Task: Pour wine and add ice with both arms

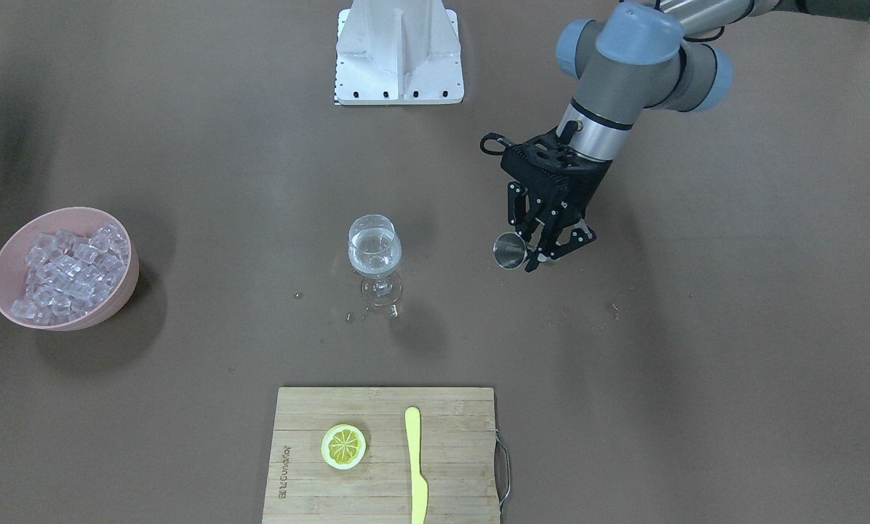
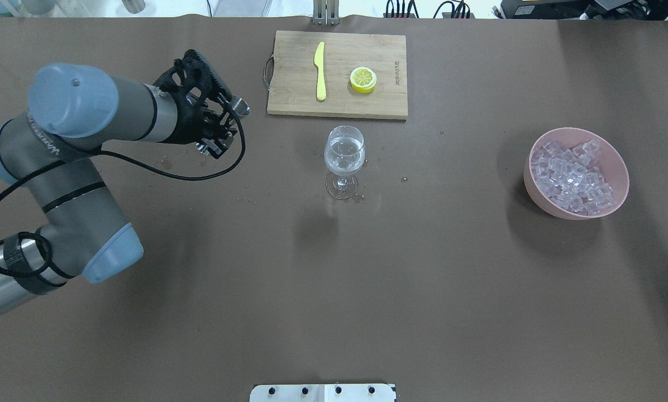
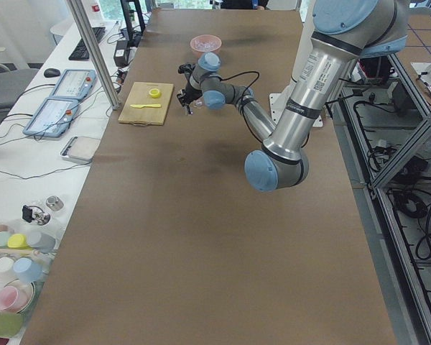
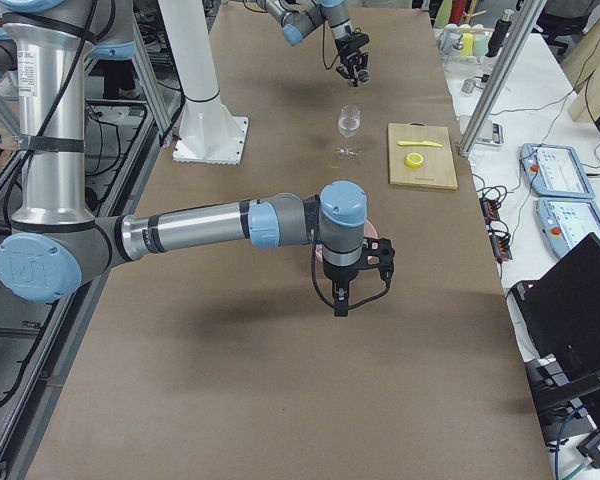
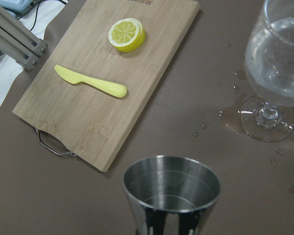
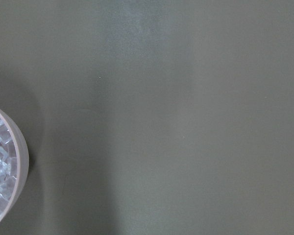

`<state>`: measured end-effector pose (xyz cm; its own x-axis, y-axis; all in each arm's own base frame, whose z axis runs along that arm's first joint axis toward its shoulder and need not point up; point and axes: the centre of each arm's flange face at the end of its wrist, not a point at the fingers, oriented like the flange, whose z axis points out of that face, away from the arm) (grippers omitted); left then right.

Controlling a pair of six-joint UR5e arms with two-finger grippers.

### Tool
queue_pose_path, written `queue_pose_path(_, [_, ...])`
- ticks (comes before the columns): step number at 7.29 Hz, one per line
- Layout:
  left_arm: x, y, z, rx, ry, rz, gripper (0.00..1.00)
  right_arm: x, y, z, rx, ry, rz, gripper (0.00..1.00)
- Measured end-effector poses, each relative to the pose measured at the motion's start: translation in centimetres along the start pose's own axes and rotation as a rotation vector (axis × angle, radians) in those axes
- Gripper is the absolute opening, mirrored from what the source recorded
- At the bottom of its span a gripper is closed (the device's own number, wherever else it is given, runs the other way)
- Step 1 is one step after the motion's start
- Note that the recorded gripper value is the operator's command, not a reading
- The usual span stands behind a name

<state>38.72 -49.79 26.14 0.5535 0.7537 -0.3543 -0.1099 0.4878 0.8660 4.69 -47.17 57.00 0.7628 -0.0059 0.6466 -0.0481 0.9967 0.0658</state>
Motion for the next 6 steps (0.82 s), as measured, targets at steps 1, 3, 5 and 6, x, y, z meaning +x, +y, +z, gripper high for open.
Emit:
queue_pose_path(1, [-1.8, 3.3, -0.8, 0.054, 0.009, -0.074, 0.00, 0.0, 0.0, 0.0, 0.000, 0.000, 0.000, 1.00])
queue_pose_path(3, [-5.1, 9.7, -2.9, 0.176, -0.022, -0.247, 0.00, 0.0, 0.0, 0.0, 0.001, 0.000, 0.000, 1.00])
queue_pose_path(5, [-7.8, 14.0, -4.3, 0.277, -0.131, -0.441, 0.00, 0.0, 0.1, 0.0, 0.000, 0.000, 0.000, 1.00])
queue_pose_path(6, [-9.1, 15.3, -4.4, 0.333, -0.221, -0.559, 0.00, -0.1, 0.1, 0.0, 0.001, -0.003, -0.001, 1.00])
